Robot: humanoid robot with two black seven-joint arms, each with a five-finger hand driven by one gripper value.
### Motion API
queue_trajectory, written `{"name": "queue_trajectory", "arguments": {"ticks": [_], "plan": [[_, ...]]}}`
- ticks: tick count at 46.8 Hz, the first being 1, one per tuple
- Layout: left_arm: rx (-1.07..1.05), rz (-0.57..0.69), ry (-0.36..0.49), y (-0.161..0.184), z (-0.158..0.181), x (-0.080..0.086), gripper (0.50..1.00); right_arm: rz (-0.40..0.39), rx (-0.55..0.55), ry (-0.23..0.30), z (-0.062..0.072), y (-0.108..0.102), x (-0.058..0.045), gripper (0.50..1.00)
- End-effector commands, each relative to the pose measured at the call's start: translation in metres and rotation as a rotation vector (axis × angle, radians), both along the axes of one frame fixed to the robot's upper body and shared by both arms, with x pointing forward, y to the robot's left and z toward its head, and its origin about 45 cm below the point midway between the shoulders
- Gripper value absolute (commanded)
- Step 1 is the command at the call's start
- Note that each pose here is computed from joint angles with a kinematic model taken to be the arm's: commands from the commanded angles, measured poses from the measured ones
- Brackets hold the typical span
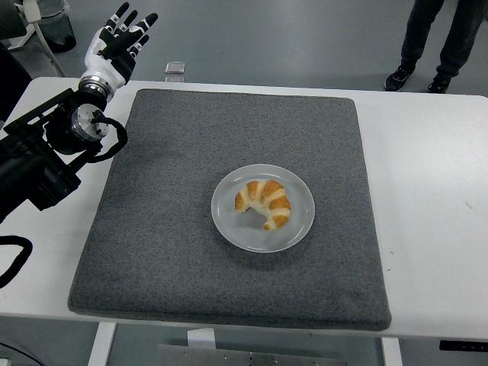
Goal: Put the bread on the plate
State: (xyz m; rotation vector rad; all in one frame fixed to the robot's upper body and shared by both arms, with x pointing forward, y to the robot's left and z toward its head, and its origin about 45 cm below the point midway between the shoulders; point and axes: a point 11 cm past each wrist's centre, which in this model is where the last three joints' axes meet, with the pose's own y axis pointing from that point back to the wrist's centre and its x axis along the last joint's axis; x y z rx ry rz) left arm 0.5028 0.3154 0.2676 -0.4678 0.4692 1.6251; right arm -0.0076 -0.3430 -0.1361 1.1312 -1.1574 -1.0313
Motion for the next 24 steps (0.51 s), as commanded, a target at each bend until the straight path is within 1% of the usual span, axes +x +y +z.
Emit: {"name": "queue_trajectory", "arguments": {"ticks": [1, 10, 16, 24], "plan": [[-0.026, 0.016, 0.004, 0.004, -0.002, -0.001, 0.994, 0.003, 0.003, 0.001, 0.000, 0.000, 0.000, 0.930], [-0.047, 0.063, 0.027, 0.015, -0.009, -0.001, 0.994, 0.007, 0.010, 0.006, 0.000, 0.002, -0.001, 0.930], [-0.049, 0.081, 0.056, 0.014, -0.022, -0.002, 0.994, 0.005, 0.013, 0.006, 0.000, 0.003, -0.001, 0.930], [-0.045, 0.090, 0.070, 0.016, -0.029, -0.003, 0.994, 0.004, 0.016, 0.008, 0.000, 0.004, -0.001, 0.930]]}}
